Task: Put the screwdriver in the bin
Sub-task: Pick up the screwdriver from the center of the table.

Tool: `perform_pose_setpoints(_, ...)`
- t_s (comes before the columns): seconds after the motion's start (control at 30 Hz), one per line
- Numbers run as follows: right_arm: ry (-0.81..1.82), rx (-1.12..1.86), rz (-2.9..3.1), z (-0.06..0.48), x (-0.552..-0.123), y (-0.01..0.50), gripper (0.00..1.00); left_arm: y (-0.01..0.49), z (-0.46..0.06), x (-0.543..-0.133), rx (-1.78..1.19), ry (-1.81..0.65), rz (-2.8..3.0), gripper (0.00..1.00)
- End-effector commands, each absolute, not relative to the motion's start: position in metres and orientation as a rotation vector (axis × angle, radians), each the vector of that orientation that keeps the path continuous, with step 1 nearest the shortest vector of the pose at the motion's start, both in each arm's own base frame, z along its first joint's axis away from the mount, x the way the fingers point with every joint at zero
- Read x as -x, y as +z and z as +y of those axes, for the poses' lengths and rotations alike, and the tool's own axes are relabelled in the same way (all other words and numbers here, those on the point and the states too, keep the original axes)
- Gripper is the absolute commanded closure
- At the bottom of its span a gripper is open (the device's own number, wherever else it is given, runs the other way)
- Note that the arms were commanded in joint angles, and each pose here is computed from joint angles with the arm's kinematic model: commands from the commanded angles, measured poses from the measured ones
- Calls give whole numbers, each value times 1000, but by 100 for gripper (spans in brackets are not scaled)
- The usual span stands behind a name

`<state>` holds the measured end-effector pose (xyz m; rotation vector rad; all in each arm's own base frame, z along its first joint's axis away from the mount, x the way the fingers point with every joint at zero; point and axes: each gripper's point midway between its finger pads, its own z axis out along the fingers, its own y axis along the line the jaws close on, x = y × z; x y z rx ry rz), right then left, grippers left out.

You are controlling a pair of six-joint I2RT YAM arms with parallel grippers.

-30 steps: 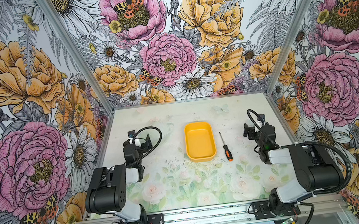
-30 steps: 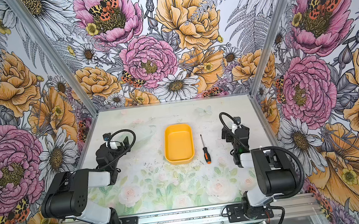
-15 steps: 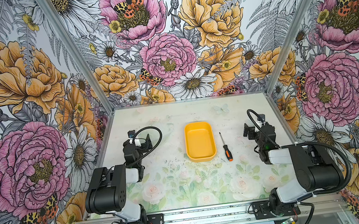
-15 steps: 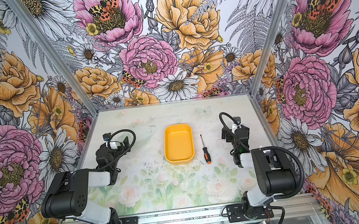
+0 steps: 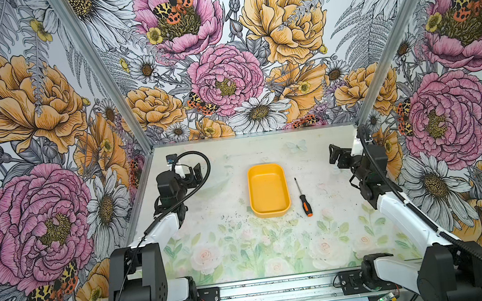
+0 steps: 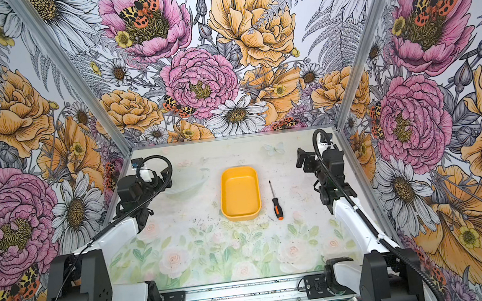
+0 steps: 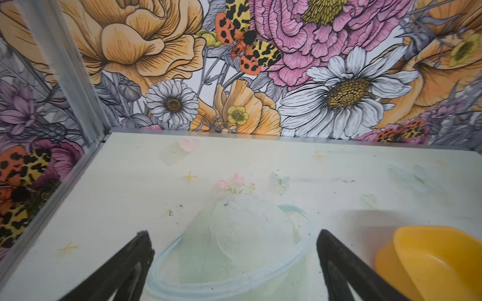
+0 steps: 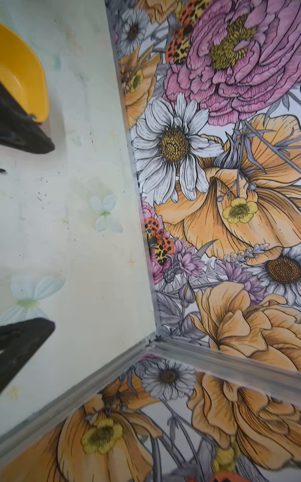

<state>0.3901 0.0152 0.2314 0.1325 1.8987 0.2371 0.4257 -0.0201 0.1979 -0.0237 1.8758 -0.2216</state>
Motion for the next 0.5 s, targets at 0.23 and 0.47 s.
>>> perform_pose_setpoints(0.23,626,-171,2294,87,-319,122,2,160,-107,-373,8,-598,2080,1)
perform_pose_setpoints(0.47,644,-154,2387,101,-297,94,8,143,-126,-352,46,-688,2134,1)
